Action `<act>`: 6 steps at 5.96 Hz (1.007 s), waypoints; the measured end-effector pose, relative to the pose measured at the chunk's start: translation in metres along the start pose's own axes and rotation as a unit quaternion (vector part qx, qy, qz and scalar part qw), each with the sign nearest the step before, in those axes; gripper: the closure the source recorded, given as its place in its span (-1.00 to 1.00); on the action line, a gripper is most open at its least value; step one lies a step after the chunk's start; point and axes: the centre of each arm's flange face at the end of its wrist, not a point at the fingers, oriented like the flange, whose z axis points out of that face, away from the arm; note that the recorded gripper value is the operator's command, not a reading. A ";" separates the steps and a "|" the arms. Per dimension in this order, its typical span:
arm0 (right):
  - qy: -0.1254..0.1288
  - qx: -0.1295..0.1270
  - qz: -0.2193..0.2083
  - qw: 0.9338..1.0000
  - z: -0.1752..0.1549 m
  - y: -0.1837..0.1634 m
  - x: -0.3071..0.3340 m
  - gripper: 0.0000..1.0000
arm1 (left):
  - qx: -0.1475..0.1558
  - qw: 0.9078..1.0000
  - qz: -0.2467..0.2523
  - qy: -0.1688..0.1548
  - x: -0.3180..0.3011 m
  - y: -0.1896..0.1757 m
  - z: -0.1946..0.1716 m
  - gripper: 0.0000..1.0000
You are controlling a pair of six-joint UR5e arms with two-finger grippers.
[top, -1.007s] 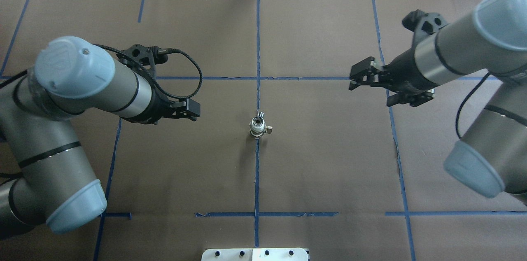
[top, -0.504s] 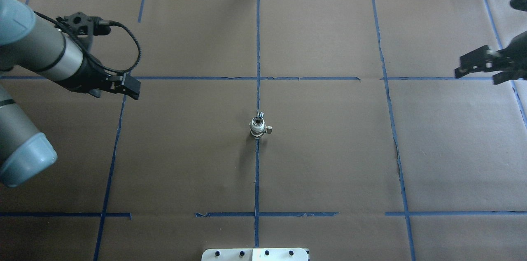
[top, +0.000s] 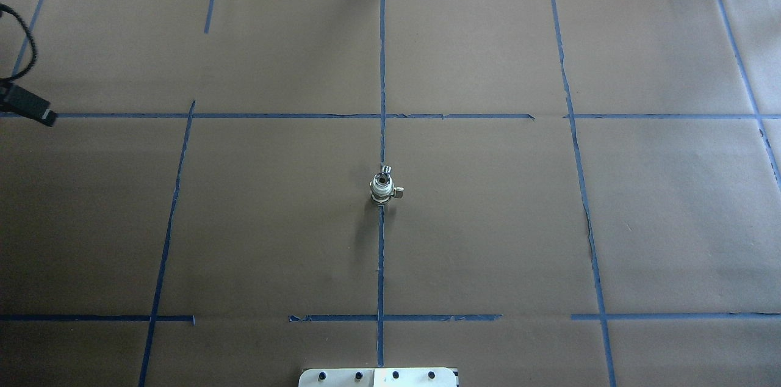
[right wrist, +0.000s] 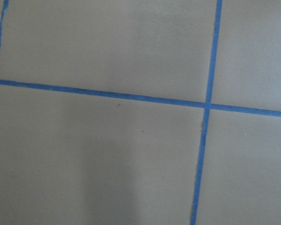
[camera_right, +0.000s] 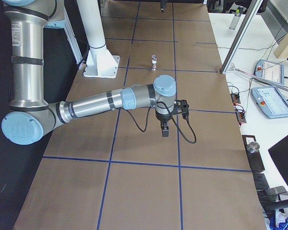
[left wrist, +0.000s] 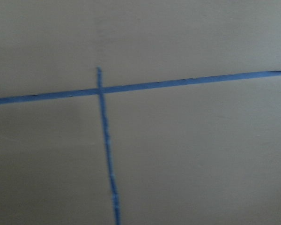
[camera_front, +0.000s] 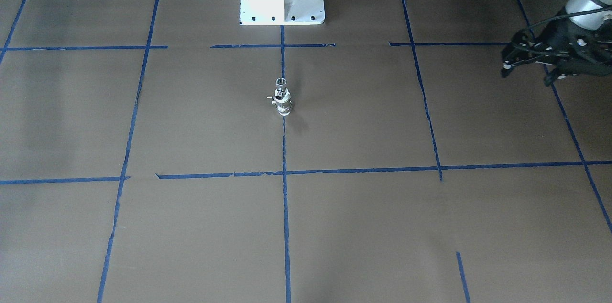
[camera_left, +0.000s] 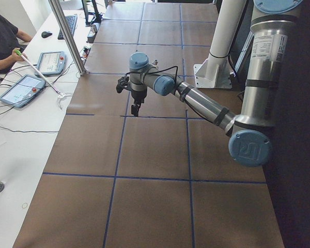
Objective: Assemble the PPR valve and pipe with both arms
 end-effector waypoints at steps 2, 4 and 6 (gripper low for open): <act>-0.003 -0.043 -0.010 0.999 -0.007 0.010 0.049 -1.00 | -0.031 0.999 0.006 0.012 -0.102 0.031 -0.015 -0.99; -0.006 -0.055 0.008 0.998 -0.017 0.029 0.066 -1.00 | -0.052 0.998 0.005 0.024 -0.172 0.077 -0.010 -1.00; -0.008 -0.067 0.020 0.998 -0.008 0.046 0.074 -1.00 | -0.071 0.997 -0.013 0.030 -0.212 0.106 0.007 -1.00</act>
